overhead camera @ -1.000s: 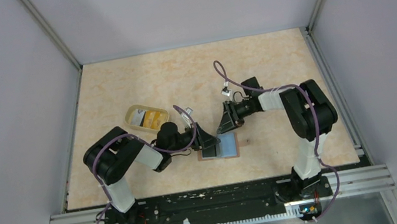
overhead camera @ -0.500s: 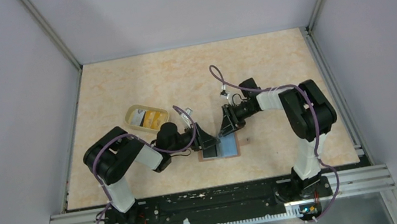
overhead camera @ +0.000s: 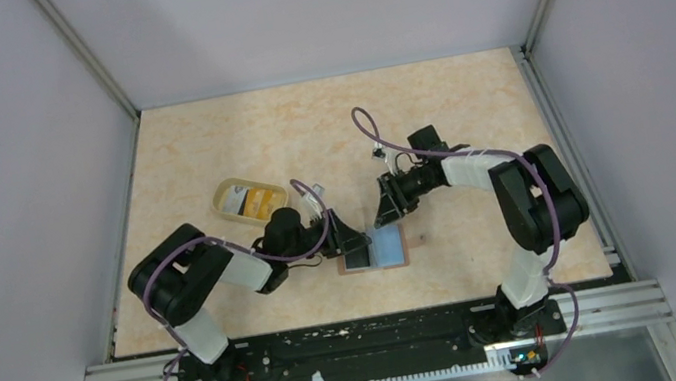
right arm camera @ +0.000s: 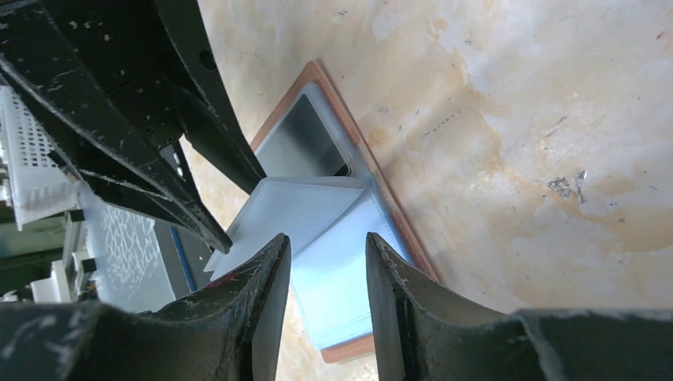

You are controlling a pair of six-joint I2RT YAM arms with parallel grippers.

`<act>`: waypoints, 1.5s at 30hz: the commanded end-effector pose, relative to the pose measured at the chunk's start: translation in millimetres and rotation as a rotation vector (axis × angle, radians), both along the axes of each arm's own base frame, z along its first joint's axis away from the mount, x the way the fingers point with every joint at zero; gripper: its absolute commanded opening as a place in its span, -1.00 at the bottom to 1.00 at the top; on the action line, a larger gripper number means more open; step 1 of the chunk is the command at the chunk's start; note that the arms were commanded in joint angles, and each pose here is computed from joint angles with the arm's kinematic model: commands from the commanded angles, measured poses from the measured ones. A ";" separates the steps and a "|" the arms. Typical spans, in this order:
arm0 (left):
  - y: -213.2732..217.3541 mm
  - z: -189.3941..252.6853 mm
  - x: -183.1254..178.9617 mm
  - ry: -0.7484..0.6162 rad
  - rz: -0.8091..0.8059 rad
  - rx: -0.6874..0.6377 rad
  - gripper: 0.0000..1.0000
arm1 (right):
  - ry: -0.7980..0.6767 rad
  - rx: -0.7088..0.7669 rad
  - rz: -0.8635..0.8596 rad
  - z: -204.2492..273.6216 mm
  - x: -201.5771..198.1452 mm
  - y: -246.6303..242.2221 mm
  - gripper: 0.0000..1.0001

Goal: Put the credit cards into the card holder
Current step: Insert the credit card into the card holder.

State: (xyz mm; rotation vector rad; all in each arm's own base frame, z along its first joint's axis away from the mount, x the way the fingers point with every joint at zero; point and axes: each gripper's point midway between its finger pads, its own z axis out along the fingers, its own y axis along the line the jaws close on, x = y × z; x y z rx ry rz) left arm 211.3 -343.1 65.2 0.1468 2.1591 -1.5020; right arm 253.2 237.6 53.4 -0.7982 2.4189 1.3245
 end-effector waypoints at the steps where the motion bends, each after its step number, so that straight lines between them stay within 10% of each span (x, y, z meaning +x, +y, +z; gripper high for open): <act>1: 9.0 -4.7 1.7 -0.010 0.023 0.055 -0.16 | -0.120 0.037 0.044 23.4 7.9 5.1 -0.20; 24: 35.6 -19.3 12.1 0.014 0.092 0.331 -0.31 | -0.136 0.047 0.100 26.6 0.0 11.7 -0.19; 45: 24.7 -0.3 4.1 0.066 0.065 0.241 -0.16 | -0.162 -0.003 0.108 21.4 1.7 9.1 -0.19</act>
